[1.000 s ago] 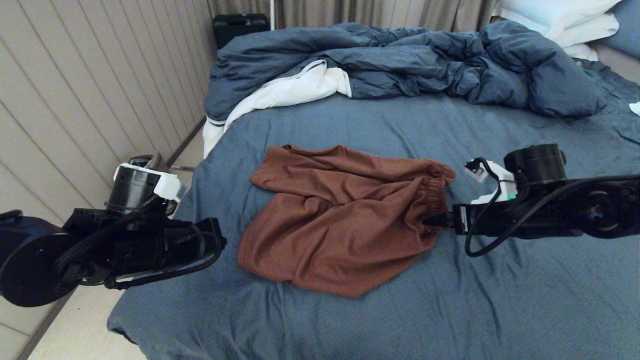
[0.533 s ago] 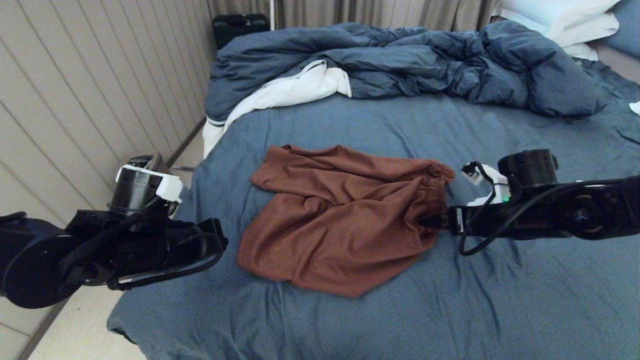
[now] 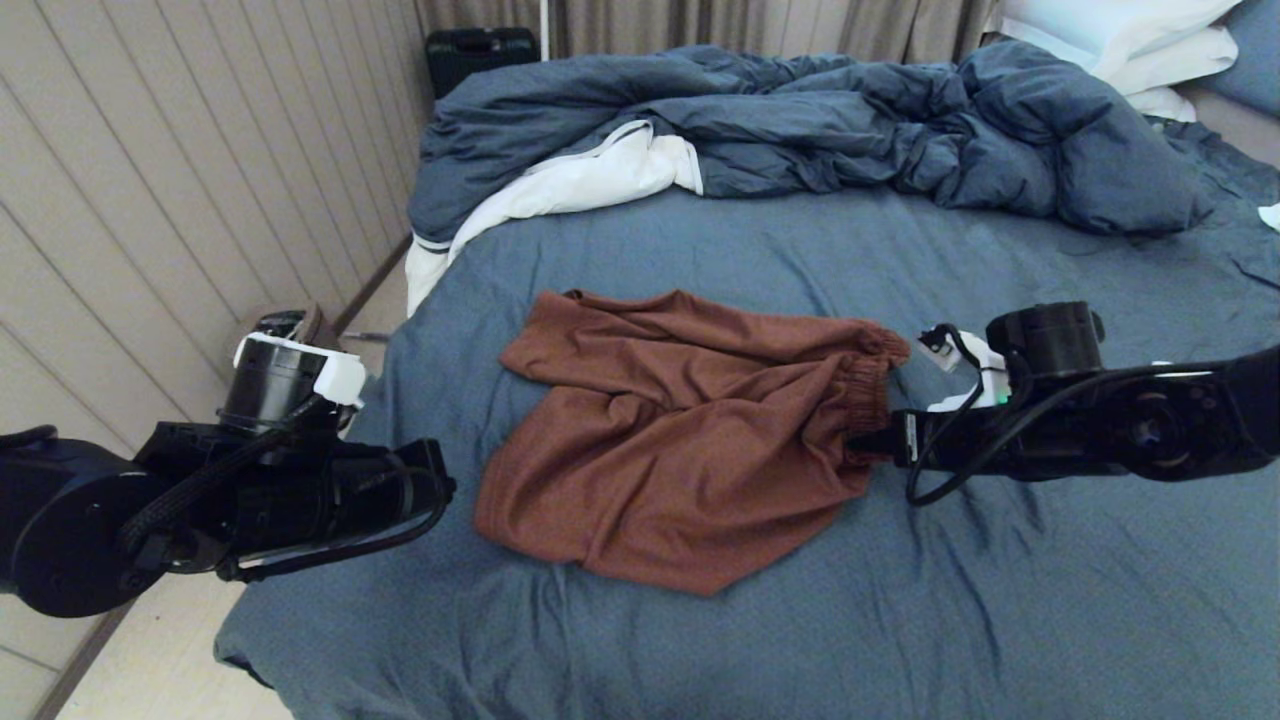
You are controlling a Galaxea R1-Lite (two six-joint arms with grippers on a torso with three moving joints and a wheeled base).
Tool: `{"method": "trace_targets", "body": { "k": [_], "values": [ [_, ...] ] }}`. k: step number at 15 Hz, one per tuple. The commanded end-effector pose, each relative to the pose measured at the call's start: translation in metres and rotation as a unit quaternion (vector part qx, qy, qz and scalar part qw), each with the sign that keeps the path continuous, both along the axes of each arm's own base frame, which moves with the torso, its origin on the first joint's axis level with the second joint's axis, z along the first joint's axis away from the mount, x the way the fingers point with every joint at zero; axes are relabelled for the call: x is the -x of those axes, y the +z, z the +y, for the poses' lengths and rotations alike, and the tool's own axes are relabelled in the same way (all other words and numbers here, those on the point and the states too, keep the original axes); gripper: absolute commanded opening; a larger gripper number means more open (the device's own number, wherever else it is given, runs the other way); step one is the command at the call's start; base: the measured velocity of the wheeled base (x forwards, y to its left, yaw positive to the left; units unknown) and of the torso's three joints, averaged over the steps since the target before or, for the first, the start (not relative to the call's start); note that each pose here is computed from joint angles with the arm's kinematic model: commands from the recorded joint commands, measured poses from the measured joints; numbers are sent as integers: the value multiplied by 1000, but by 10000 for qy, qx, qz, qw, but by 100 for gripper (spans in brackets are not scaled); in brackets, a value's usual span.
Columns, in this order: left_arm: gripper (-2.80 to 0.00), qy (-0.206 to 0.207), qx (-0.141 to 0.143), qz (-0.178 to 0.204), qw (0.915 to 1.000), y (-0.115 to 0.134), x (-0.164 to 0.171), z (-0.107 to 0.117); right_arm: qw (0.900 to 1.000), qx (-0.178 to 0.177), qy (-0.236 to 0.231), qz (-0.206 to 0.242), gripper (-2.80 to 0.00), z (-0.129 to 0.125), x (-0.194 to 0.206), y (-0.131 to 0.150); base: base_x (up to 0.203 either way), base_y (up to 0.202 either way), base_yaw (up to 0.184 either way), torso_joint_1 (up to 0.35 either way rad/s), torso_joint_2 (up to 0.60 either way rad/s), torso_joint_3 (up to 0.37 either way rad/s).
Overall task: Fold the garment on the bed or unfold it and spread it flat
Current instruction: Unford the brown shorts
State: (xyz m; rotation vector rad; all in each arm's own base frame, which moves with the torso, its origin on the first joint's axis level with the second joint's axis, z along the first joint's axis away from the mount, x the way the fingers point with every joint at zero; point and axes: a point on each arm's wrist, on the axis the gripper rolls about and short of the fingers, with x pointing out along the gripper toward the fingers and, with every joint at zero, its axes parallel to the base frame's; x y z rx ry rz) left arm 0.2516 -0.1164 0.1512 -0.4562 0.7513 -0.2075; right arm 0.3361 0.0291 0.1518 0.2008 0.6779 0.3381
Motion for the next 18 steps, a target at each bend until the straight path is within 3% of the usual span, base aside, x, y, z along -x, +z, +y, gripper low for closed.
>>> {"method": "trace_targets", "body": {
  "k": [1, 6, 12, 14, 18],
  "values": [
    [-280, 10, 8, 21, 10000, -1, 0, 0, 10000, -16, 26, -57, -280, 2, -1, 0, 0, 0, 0, 0, 0, 0],
    [-280, 10, -28, 98, 9999, -6, -4, -2, 9992, -313, 66, -253, -280, 15, 16, 31, 0, 0, 0, 0, 0, 0],
    [-280, 22, -50, 109, 9999, -7, -3, -1, 9944, -395, -152, 969, -280, 11, 49, 70, 0, 0, 0, 0, 0, 0],
    [-280, -15, -58, 106, 9999, -7, -1, -1, 9879, -437, -429, 1424, -280, 0, 61, 84, 0, 0, 0, 0, 0, 0],
    [-280, -17, -42, 33, 10000, -6, 0, -1, 9794, -406, -1011, 1701, -280, -37, 70, 84, 0, 0, 0, 0, 0, 0]
  ]
}}
